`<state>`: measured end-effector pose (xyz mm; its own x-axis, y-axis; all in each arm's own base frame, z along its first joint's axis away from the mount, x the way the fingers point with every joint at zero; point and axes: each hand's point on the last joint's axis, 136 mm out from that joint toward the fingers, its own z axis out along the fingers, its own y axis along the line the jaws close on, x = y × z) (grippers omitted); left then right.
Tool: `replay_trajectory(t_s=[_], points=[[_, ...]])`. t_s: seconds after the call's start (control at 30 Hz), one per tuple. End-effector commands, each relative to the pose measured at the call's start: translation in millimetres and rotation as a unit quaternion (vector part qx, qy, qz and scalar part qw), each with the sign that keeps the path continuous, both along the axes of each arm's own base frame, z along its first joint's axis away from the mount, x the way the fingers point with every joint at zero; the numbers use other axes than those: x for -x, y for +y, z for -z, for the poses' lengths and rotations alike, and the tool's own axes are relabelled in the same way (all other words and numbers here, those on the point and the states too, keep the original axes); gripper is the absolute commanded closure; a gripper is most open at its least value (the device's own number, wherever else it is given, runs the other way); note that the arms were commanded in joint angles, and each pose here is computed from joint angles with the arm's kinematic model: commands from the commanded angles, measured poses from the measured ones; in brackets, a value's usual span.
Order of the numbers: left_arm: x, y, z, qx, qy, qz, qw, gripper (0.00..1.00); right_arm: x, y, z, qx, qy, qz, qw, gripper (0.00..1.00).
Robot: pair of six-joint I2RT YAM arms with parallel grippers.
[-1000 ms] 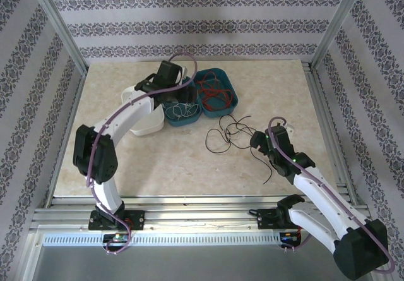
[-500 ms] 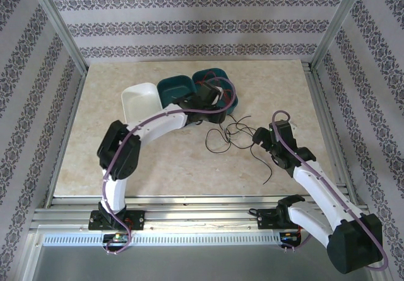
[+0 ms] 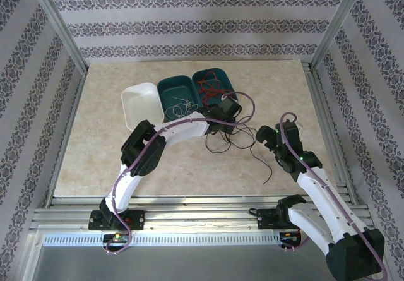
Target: Untangle the cables
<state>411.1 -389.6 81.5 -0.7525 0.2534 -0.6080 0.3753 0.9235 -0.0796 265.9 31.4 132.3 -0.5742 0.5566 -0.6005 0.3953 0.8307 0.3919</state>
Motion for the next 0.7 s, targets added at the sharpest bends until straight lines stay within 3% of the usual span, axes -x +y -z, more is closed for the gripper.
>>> replay_trajectory(t_s=[0.0,0.47,0.67], points=[[-6.0,6.0,8.8,-0.027,-0.007,-0.028,0.999,0.71,4.6,-1.6,9.0,0.001,0.013,-0.002,1.0,0.02],[17.9,-25.4,40.8,-0.027,0.043,0.028,0.998,0.7,6.5,-3.2,10.7,0.0,0.012,0.003,1.0,0.02],[38.3,-54.5,35.6,0.01,0.06,0.071,0.996,0.7,5.1,-4.0,12.1,-0.001,0.014,0.007,1.0,0.02]])
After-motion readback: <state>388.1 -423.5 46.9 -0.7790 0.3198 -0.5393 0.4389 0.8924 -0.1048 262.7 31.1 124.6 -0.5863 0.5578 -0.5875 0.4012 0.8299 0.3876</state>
